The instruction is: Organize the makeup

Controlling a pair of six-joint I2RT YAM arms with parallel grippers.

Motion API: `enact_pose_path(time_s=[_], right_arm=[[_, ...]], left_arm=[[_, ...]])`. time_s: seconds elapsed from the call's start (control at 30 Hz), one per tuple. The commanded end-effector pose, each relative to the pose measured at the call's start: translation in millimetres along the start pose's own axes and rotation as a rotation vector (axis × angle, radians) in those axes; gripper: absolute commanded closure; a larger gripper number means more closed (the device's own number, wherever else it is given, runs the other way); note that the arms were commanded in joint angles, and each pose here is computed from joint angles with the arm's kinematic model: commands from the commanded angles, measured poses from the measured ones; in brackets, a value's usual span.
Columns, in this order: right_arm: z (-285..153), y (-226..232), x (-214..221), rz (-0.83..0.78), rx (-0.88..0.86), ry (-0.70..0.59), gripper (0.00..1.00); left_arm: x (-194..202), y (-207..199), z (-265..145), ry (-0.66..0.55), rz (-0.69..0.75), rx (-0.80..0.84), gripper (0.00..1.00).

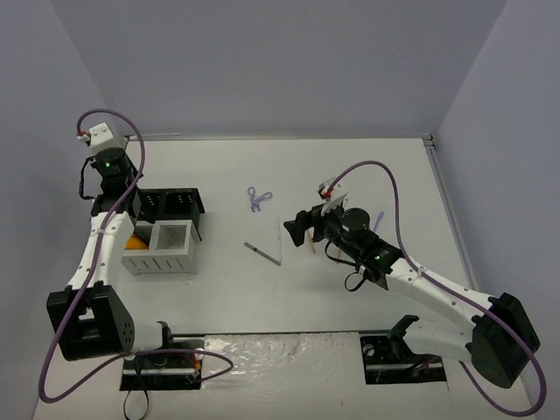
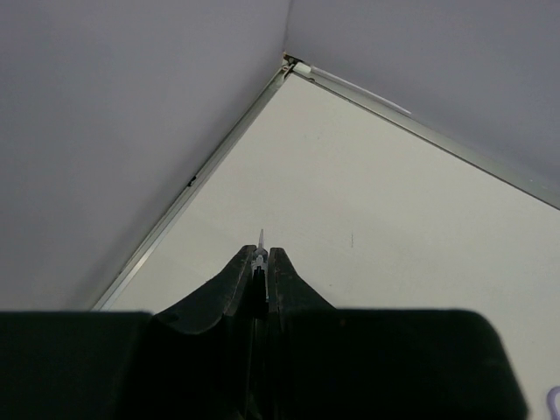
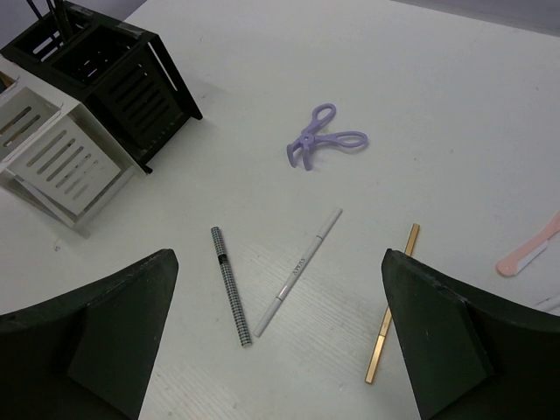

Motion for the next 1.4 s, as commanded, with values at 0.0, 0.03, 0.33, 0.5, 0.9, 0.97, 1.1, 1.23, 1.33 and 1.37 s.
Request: enact_pose_path(time_s=[0.0, 0.03, 0.33, 0.5, 0.9, 0.97, 1.1, 1.23, 1.33, 1.37], right_arm=[[-1, -5, -21, -0.019, 0.014, -0.083, 0.0], [-2, -5, -21, -0.02, 0.016, -0.077, 0.0], [0, -6, -9, -0.03, 0.018, 0.0, 0.02], [5, 4, 5, -0.041, -0.046, 0.084, 0.08], [42, 56, 54, -0.174, -0.2, 0.357, 0.28], [51, 63, 69, -0.196, -0.215, 0.417, 0.31], [66, 72, 76, -0.231, -0.221, 0.451, 0.39], [78, 79, 92, -0.264, -0.212, 0.503, 0.47], [85, 80, 103, -0.277, -0.199, 0.539, 0.5], [87, 80, 105, -0.281, -0.193, 0.545, 0.52]], left_arm=[[-26, -15, 8, -0.136, -0.043, 0.067, 1.0], [-23, -13, 9, -0.129, -0.046, 0.056, 1.0], [-16, -5, -4, -0.095, -0.1, 0.025, 0.64], [-32, -6, -28, -0.069, -0.116, 0.033, 0.29], [-20, -48, -116, 0.289, -0.119, 0.416, 0.03], [-2, -58, -131, 0.382, -0.137, 0.52, 0.03], [21, -68, -160, 0.459, -0.102, 0.597, 0.03], [40, -72, -181, 0.488, -0.068, 0.634, 0.03], [48, -70, -185, 0.505, -0.082, 0.635, 0.03], [52, -70, -185, 0.517, -0.091, 0.632, 0.03]])
Point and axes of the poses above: each gripper's point midway between its finger pads, its own z axis out along the fingers, its own y axis along the line the jaws close on, x = y × z, the point moved 4 cm from there along -z, back along the fingers, and after that the axes turned 10 degrees about -z, right-handed, at the moved point
